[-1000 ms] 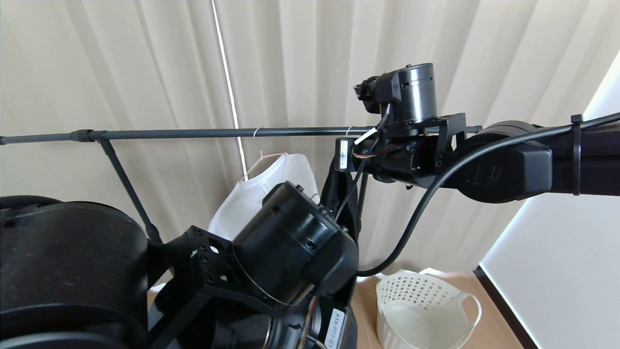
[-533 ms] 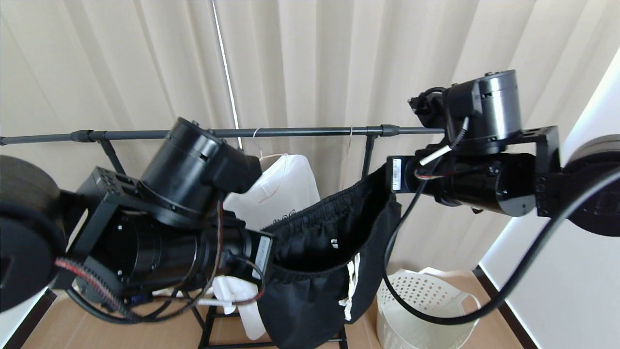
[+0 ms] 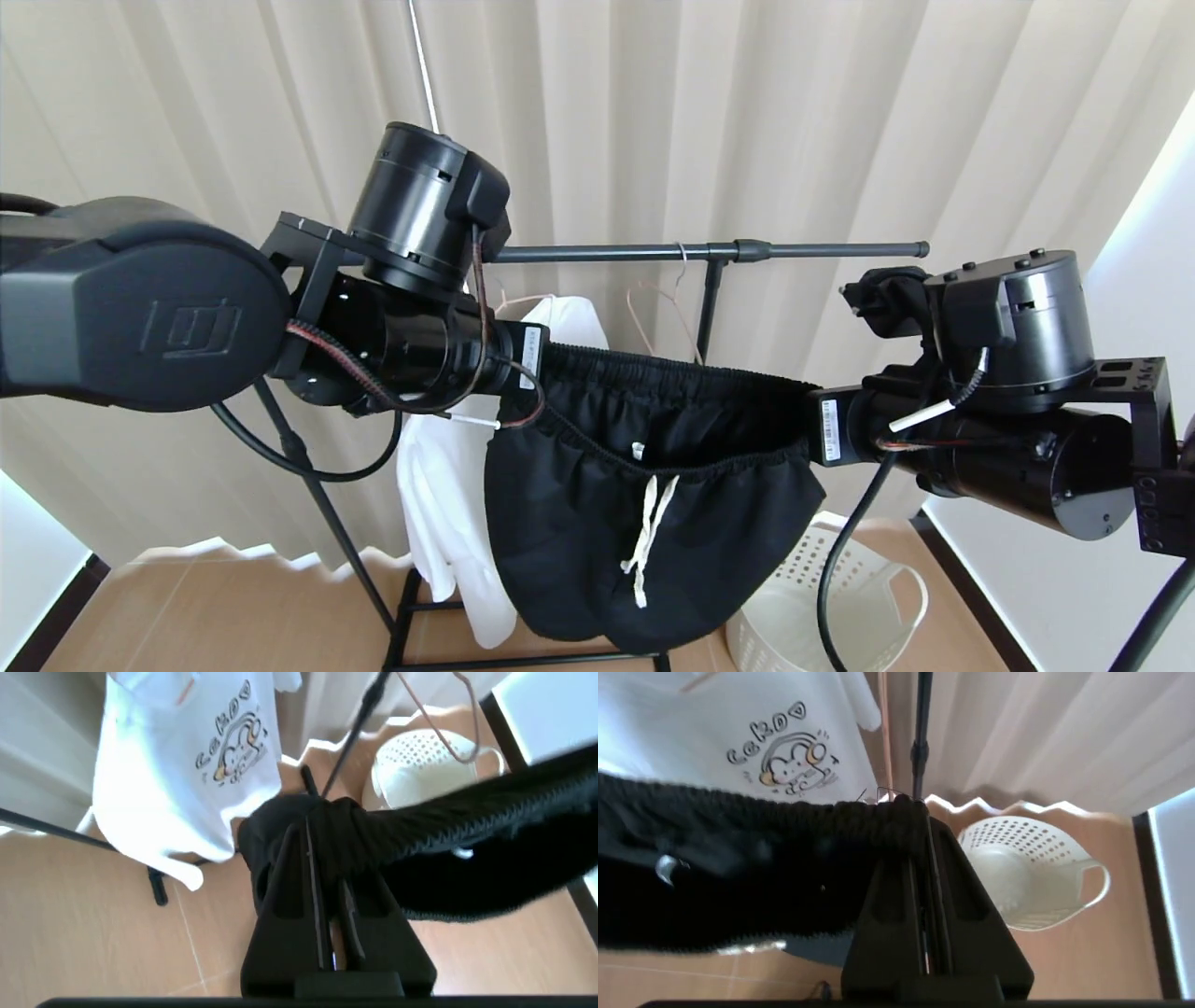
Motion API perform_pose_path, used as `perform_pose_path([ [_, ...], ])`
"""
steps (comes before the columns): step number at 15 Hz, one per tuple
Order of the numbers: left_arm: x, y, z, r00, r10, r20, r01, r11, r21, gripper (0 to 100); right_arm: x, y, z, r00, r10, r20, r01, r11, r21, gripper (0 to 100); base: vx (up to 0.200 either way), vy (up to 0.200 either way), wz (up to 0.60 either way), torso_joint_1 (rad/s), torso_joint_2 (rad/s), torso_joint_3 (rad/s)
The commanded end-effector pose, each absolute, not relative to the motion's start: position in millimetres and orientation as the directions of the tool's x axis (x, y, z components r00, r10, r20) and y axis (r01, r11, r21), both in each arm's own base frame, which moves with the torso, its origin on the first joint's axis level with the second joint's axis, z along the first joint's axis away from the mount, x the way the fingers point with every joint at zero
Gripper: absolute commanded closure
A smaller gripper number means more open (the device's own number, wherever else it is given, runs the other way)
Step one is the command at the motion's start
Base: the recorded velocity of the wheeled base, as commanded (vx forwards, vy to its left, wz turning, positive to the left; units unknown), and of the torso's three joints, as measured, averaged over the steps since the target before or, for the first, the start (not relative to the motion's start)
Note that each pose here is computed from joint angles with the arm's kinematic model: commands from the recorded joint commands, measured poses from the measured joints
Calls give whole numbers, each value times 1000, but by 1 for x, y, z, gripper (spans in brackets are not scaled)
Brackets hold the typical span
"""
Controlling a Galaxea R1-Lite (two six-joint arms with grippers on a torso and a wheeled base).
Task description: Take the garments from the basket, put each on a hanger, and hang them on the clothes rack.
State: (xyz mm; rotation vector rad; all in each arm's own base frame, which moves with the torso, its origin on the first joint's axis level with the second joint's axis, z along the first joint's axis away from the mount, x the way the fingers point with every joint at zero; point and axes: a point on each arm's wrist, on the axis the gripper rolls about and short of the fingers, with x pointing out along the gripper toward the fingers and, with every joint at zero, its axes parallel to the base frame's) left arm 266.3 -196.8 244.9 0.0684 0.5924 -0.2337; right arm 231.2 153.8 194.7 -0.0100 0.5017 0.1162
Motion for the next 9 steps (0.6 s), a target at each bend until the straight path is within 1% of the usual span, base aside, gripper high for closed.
perform_pose_path([
  [1,280,-203,238,805,-173,-567,222,975,18,100,225,149,192,867,97,-489,-116,993,-9,100,0,0,0,0,0,0],
  [2,279,-204,240,809,-171,-563,225,974,26,100,224,149,190,865,93,-493,-126,991,-33,100,0,0,0,0,0,0],
  [4,279,-204,247,828,-157,-538,215,976,46,100,224,148,188,862,90,-498,-129,991,-44,100,0,0,0,0,0,0],
  [5,278,-205,257,852,-145,-504,212,974,78,100,223,148,182,856,87,-510,-132,990,-53,0,0,0,0,0,0,0],
  [7,278,-207,262,860,-151,-488,226,969,99,100,222,149,180,849,86,-522,-139,988,-63,0,0,0,0,0,0,0],
  [9,272,-217,274,871,-190,-453,260,961,96,100,211,141,162,821,83,-565,-228,955,-191,0,0,0,0,0,0,0],
])
